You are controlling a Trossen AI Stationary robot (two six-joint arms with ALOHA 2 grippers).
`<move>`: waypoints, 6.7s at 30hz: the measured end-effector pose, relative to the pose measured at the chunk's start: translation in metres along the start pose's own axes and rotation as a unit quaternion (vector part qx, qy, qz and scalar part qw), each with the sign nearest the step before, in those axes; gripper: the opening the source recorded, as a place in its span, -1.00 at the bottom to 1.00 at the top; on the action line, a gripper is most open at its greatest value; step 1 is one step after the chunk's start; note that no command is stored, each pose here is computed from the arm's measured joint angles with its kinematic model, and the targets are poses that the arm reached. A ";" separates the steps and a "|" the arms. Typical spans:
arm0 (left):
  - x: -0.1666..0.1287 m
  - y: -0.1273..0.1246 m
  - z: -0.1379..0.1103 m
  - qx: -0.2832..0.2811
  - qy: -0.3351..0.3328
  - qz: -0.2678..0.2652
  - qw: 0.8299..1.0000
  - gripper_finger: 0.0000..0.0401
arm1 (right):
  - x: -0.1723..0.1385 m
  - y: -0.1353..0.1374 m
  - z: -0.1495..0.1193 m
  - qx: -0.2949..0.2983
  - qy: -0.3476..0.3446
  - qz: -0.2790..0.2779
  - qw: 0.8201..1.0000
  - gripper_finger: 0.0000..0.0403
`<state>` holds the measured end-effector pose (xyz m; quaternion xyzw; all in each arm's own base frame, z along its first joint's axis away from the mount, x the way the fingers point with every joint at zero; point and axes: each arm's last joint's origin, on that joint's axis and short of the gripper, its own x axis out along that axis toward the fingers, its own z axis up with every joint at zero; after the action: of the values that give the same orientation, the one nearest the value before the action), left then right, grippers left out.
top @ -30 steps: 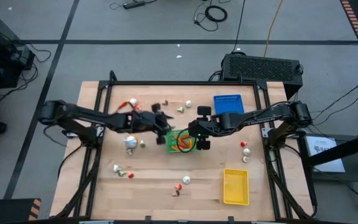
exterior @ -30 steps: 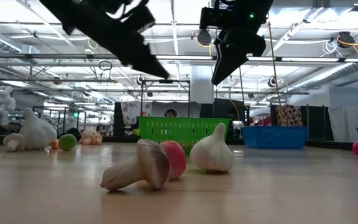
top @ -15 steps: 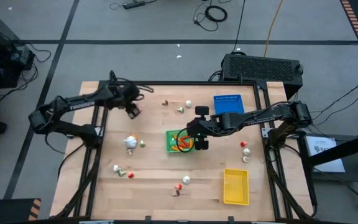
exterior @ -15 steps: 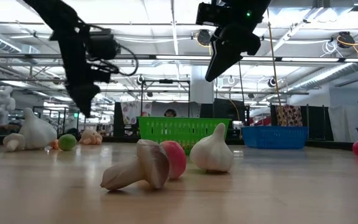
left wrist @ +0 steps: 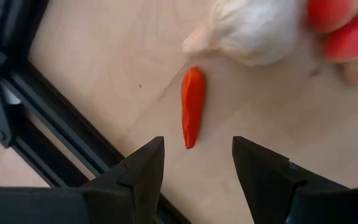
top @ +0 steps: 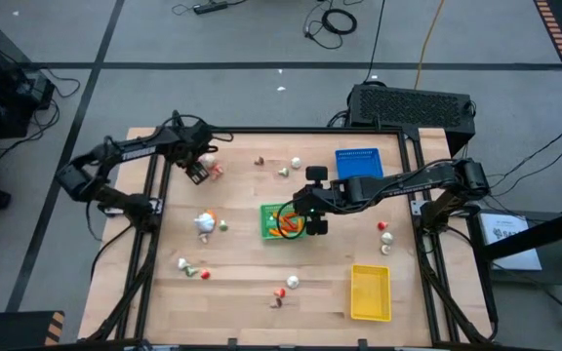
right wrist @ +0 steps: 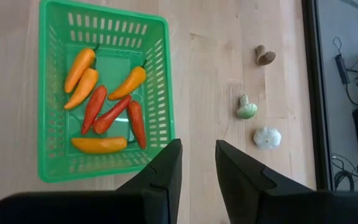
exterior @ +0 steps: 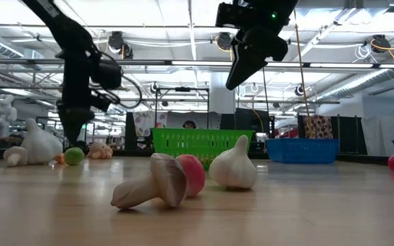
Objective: Sort produce into baskets
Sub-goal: Put the orange chili pepper into the green bin, then put the yellow chili pepper into the green bin
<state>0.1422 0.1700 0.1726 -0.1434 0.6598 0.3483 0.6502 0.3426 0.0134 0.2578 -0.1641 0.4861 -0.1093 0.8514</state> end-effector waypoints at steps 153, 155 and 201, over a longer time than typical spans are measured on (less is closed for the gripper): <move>-0.117 -0.183 -0.012 0.362 -0.247 -0.109 0.892 -0.33 | -0.036 0.000 -0.078 0.119 -0.175 0.069 0.975 -0.56; -0.112 -0.177 -0.014 0.374 -0.214 -0.075 0.899 -0.33 | -0.036 0.000 -0.078 0.119 -0.175 0.069 0.975 -0.56; -0.050 -0.157 -0.052 0.375 -0.013 -0.066 0.925 -0.33 | -0.037 -0.001 -0.076 0.101 -0.183 0.064 0.976 -0.56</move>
<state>0.2090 0.0105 0.1728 0.0718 0.7228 0.0333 0.6865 0.2584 0.0123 0.2509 -0.0628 0.3177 -0.0708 0.9435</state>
